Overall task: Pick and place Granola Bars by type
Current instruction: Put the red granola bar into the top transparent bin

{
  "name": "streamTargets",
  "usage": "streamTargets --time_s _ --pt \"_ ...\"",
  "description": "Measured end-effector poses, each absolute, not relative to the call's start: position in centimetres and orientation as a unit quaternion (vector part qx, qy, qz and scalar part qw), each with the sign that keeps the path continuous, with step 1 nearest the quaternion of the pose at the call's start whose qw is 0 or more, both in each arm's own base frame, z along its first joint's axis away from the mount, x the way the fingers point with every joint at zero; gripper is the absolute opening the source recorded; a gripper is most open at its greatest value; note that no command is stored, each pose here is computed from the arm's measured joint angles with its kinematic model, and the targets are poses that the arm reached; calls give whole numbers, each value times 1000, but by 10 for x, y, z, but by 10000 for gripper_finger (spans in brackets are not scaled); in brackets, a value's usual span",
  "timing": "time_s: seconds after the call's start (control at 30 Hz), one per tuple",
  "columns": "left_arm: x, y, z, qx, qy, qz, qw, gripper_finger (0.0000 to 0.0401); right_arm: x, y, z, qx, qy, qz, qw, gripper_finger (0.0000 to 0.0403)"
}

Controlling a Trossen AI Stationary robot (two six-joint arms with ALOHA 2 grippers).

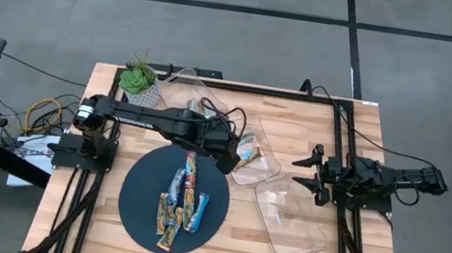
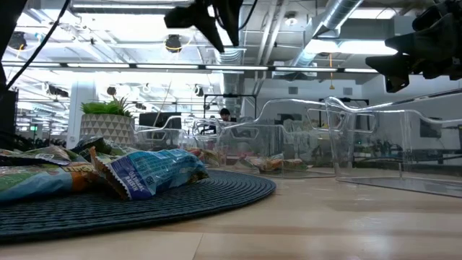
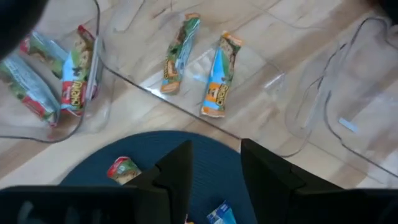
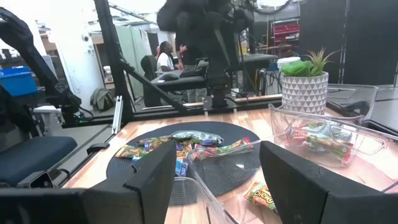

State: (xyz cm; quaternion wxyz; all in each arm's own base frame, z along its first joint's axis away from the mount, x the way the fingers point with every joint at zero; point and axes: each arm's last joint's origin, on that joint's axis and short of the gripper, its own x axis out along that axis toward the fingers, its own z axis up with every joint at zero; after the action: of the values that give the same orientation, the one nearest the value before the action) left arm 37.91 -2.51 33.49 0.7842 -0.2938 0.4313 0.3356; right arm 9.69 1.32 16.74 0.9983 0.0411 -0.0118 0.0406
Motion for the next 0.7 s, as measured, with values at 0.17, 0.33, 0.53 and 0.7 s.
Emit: streamTargets --time_s 0.17,0.33,0.53,0.7 --pt "369 -26 303 -339 414 284 795 128 97 13 167 41 -12 41 998 224" --pt "337 -18 257 -411 421 297 753 128 97 13 167 41 -12 41 998 224" --pt "298 -16 216 -491 415 315 699 128 97 13 167 41 -12 41 998 224" --pt "288 -16 199 -502 435 322 675 128 97 13 167 41 -12 41 998 224"
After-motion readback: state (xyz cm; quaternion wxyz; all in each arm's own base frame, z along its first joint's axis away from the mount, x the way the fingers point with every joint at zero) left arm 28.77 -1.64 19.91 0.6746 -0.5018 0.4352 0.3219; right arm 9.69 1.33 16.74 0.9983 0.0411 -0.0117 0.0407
